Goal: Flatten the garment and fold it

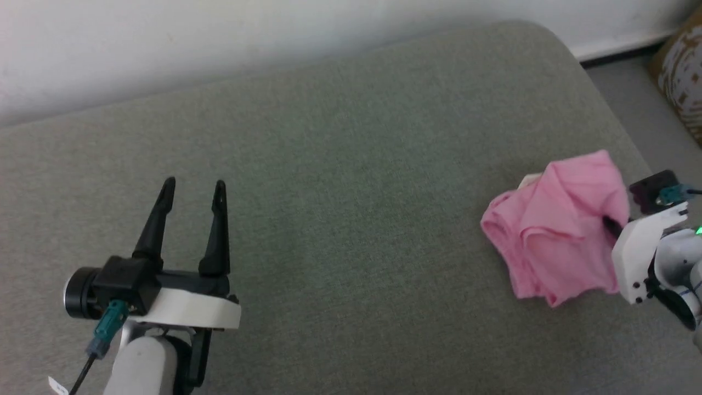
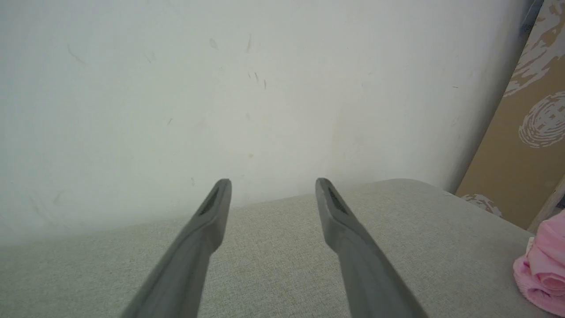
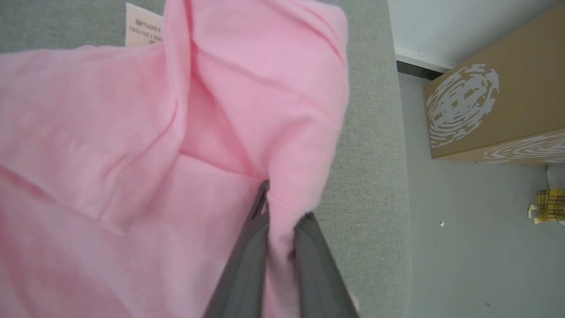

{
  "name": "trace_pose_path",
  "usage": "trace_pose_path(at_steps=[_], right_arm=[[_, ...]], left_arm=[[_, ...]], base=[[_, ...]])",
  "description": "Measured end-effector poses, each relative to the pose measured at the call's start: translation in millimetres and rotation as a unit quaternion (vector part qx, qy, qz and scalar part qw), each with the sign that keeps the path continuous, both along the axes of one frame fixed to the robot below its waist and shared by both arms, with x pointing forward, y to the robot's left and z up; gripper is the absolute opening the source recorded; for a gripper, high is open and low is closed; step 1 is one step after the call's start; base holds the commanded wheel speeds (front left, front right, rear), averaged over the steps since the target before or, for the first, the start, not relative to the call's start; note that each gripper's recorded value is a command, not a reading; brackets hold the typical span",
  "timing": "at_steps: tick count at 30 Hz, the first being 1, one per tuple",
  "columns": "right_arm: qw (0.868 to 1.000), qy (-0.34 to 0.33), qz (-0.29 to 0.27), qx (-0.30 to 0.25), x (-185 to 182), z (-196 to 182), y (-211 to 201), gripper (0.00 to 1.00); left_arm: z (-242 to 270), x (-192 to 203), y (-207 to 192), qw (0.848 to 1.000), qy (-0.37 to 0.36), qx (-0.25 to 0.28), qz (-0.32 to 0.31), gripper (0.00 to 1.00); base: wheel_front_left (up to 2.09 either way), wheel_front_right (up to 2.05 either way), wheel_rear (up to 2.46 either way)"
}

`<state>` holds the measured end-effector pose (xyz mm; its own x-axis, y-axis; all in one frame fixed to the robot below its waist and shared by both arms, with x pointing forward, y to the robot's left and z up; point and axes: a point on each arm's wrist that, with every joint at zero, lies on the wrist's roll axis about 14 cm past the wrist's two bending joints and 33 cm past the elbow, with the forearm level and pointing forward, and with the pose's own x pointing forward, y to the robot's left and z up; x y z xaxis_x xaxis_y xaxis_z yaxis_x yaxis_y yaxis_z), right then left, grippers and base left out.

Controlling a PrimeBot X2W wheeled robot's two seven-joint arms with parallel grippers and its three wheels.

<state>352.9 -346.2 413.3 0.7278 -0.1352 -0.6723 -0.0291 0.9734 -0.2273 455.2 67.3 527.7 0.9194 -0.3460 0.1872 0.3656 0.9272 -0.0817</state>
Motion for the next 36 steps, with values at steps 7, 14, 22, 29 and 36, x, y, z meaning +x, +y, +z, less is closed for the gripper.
trace_pose_path(at_steps=[7, 14, 22, 29, 36], right_arm=[[0.999, -0.007, -0.044, -0.019, -4, -31, -23, 1.00], [0.992, -0.095, -0.059, -0.058, -3, -7, -46, 1.00], [0.968, -0.243, -0.040, -0.052, 14, 40, -21, 1.00], [0.943, -0.332, 0.014, 0.036, 34, 64, 74, 1.00], [0.910, -0.391, 0.078, 0.114, 41, 103, 160, 1.00]], left_arm=[[-40, 17, -15, 0.999, 0.043, -0.003, -0.020, 1.00], [-49, 13, -13, 0.998, 0.062, -0.006, -0.012, 1.00], [-38, -7, 10, 0.998, 0.064, -0.013, 0.027, 1.00], [-30, -35, 54, 0.995, 0.061, -0.001, 0.082, 1.00], [-24, -62, 95, 0.989, 0.057, 0.004, 0.137, 1.00]], base=[[0.00, 0.00, 0.00], [0.00, 0.00, 0.00], [0.00, 0.00, 0.00], [0.00, 0.00, 0.00], [0.00, 0.00, 0.00]])
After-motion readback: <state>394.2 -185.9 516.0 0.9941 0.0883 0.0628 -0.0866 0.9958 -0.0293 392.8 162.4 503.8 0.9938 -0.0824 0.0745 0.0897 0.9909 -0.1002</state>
